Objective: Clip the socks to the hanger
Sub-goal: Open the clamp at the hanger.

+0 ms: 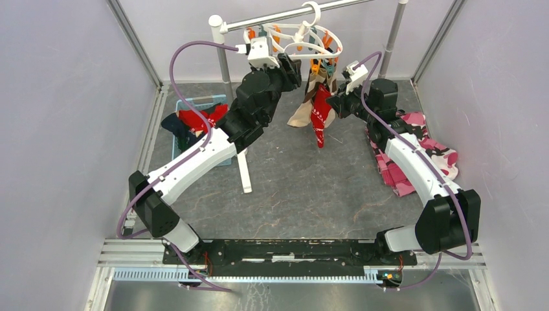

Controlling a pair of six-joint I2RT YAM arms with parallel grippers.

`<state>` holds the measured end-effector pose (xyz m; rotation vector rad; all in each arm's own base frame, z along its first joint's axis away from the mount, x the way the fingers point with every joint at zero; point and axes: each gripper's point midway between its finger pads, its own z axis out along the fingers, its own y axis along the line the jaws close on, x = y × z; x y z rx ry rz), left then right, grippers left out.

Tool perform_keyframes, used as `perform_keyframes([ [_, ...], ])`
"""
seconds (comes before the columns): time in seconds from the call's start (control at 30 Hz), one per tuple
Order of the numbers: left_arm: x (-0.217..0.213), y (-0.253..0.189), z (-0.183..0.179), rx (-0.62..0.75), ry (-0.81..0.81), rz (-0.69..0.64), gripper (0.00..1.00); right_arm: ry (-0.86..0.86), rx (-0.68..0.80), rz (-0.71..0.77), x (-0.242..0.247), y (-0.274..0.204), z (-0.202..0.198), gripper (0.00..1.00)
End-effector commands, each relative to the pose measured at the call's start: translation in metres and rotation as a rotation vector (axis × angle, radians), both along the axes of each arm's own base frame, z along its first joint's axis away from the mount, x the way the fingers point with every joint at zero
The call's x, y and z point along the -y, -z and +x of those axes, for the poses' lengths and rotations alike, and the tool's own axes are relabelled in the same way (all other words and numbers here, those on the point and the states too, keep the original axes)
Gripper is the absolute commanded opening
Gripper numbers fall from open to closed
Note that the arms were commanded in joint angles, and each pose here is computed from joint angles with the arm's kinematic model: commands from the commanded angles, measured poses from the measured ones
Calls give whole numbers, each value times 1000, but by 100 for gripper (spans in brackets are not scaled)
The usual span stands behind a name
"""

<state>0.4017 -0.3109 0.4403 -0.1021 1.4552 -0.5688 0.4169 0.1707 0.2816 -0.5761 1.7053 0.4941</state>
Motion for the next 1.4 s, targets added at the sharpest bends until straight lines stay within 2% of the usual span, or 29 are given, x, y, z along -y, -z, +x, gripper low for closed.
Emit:
perform_keyframes([
  [0.0,-20,-39,-11,96,-50,-34,59,-6,69,34,-1,-25,-2,0],
  [0.47,-24,-39,-11,95,-98,-22,59,-5,67,34,0,-24,-2,0],
  [1.0,-22,-41,-13,94,-88,-25,22,-3,67,34,0,-24,-3,0],
  [1.07,-22,-42,-14,92,-86,-33,23,-5,66,34,0,-24,-3,0],
  [1.27,-25,-44,-15,93,-94,-35,46,-6,66,34,0,-24,-4,0],
  [1.37,-25,-47,-17,110,-84,-26,49,-6,66,34,0,-24,-4,0],
])
